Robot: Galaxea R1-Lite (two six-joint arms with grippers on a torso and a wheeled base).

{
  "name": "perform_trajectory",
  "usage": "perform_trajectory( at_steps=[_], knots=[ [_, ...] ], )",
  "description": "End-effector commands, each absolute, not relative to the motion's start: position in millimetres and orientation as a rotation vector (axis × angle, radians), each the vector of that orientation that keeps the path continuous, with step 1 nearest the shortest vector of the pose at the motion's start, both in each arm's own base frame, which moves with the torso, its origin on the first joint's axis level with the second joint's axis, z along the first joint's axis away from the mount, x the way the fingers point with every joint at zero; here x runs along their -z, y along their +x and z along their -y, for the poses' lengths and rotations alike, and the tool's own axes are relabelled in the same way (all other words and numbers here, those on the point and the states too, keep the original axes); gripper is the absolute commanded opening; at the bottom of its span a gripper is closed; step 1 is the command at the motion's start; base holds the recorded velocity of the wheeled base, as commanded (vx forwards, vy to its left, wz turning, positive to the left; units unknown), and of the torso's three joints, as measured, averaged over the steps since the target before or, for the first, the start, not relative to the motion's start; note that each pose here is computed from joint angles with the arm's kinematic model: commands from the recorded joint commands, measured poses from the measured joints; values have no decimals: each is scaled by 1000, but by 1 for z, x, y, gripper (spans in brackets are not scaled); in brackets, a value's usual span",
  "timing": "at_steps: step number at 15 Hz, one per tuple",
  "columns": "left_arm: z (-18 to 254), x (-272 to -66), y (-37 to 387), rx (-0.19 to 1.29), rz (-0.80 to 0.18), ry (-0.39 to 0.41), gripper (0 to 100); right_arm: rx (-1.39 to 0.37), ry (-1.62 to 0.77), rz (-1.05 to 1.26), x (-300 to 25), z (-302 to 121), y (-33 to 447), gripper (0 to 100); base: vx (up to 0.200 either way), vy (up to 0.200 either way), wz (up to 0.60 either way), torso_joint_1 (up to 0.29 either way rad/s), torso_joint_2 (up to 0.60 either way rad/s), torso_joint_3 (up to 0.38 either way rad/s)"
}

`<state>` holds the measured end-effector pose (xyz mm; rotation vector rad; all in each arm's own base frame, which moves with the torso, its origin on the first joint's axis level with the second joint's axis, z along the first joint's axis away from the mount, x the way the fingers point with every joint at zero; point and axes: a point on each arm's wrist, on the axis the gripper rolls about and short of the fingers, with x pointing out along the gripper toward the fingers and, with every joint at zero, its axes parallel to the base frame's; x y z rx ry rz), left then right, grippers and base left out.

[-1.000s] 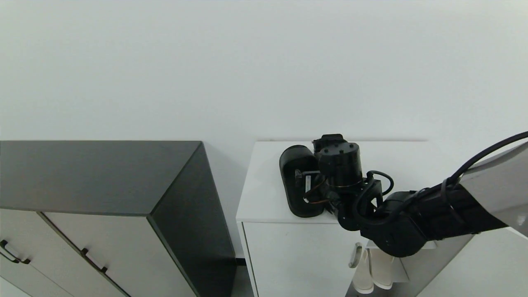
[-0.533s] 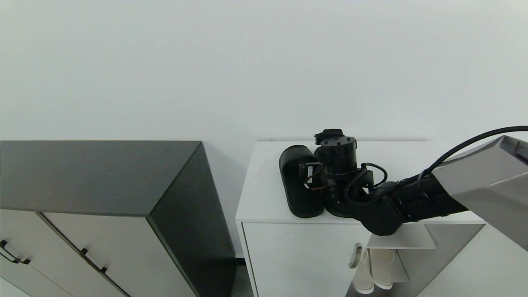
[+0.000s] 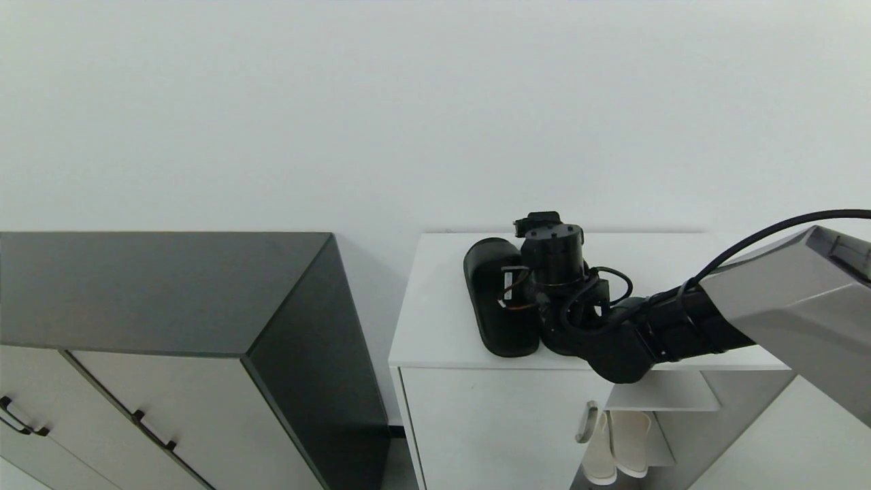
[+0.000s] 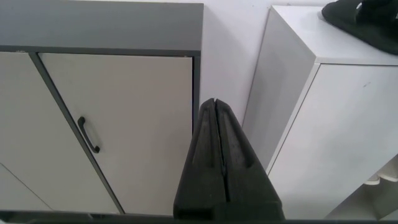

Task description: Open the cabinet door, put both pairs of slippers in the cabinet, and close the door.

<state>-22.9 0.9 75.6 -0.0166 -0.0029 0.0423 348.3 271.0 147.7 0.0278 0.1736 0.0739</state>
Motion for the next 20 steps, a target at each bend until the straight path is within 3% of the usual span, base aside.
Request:
perform_trajectory(
  at_steps=[1,5,12,20],
  knots=[
    [-1,-76,-23,-43,2,-17,0,-77,44,-152,-162,-267,343,0,0,0,0,0,0,0],
    [-1,-76,-23,-41,2,-14,0,-138,5,-167,-175,-257,303,0,0,0,0,0,0,0],
    [-1,-76,-23,-43,2,-14,0,-420,-37,-230,-187,-207,189,0,0,0,0,0,0,0],
    [-1,-76,-23,-43,3,-12,0,-465,-60,-250,-180,-212,175,0,0,0,0,0,0,0]
  ],
)
